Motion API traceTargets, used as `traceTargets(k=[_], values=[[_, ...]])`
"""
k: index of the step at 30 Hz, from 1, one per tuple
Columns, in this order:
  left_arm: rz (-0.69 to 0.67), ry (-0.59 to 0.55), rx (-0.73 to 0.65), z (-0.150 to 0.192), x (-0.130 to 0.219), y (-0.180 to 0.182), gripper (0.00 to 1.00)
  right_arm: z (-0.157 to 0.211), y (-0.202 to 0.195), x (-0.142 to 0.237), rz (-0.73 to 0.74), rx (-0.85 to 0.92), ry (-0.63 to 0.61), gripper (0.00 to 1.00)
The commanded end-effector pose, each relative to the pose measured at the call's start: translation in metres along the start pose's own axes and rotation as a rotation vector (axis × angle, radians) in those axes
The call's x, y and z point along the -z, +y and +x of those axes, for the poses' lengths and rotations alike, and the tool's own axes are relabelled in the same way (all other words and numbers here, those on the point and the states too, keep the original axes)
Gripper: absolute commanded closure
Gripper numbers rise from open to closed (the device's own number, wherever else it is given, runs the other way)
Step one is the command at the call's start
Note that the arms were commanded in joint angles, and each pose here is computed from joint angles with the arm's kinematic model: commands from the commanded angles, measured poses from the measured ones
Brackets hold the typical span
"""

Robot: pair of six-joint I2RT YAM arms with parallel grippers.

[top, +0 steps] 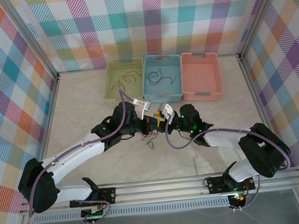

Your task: Untangle the cables

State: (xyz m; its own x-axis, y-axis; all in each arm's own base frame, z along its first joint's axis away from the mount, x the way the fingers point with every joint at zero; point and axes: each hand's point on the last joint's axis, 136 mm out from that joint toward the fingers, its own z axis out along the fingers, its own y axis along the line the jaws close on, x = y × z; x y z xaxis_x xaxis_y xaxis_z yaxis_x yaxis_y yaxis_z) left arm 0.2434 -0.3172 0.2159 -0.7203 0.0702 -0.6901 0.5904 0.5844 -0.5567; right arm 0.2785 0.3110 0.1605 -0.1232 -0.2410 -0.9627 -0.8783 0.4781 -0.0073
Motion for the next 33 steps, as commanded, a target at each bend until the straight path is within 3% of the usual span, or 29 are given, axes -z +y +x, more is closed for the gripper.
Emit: traceTargets(k=[1,9,24,33], values=[[0.053,-0.018,-0.009,-0.005,0.008,-0.016,1.0,-0.012,0.0,0.005,0.014,0.017,-0.044,0.57],[-0.009,-0.043,-0.019,-0.016,0.019,-0.013,1.0,-0.013,-0.002,0.007,0.029,0.024,-0.058,0.49],[-0.015,-0.016,0.004,-0.006,0.014,-0.007,1.0,-0.02,0.006,0.011,-0.01,0.03,-0.084,0.54],[0.039,0.022,0.031,-0.001,0.002,-0.014,1.0,-0.016,0.008,0.004,-0.036,0.004,-0.073,0.5]])
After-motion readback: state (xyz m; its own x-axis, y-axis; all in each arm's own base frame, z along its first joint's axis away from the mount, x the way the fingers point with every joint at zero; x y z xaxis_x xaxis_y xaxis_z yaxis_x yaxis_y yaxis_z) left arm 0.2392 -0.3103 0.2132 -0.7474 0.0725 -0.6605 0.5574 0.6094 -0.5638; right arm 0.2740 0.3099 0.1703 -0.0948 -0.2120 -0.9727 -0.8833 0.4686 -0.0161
